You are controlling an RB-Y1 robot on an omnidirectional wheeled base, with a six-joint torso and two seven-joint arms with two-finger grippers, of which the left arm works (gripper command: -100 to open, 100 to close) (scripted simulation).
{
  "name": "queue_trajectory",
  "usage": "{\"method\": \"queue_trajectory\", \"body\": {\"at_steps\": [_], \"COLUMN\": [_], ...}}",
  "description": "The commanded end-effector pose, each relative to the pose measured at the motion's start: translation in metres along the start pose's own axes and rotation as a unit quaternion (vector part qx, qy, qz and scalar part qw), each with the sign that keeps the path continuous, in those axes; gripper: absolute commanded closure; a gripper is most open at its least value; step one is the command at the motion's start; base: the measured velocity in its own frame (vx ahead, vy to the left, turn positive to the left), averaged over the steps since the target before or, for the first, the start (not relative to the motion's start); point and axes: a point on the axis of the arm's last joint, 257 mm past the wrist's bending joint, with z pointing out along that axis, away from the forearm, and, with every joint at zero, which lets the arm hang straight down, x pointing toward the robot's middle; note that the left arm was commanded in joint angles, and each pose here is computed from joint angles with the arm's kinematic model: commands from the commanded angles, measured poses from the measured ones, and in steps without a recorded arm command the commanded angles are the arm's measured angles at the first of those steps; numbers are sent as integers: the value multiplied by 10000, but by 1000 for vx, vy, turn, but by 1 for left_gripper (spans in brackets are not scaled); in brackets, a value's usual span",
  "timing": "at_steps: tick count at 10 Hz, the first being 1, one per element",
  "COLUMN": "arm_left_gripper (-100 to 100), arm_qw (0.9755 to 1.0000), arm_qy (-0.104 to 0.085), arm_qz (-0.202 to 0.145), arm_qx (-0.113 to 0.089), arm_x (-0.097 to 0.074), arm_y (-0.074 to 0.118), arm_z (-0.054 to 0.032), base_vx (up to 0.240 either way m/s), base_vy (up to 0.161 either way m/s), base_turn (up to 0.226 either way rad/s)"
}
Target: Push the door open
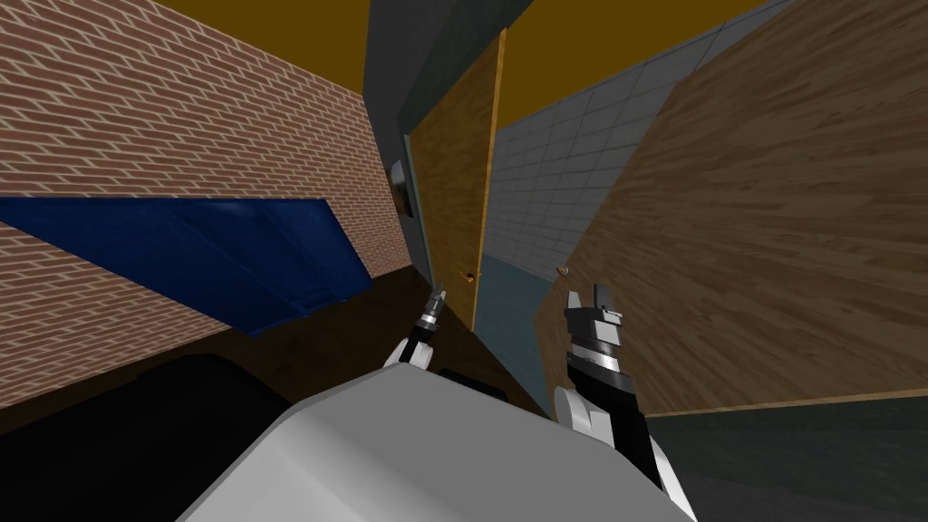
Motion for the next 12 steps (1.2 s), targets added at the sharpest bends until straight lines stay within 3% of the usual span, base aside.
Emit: {"method": "queue_trajectory", "body": {"at_steps": [1, 9, 12], "arm_left_gripper": [-100, -100, -100], "arm_qw": [10000, 9975, 9952], "arm_qy": [43, 457, 658], "arm_qz": [-19, -183, -251], "arm_qx": [-67, -508, -676], "arm_x": [39, 433, 626], "arm_y": [98, 678, 898], "arm_z": [-2, -108, -166], "base_vx": [51, 58, 63], "base_vy": [60, 86, 89], "base_turn": [-33, -80, -96]}}
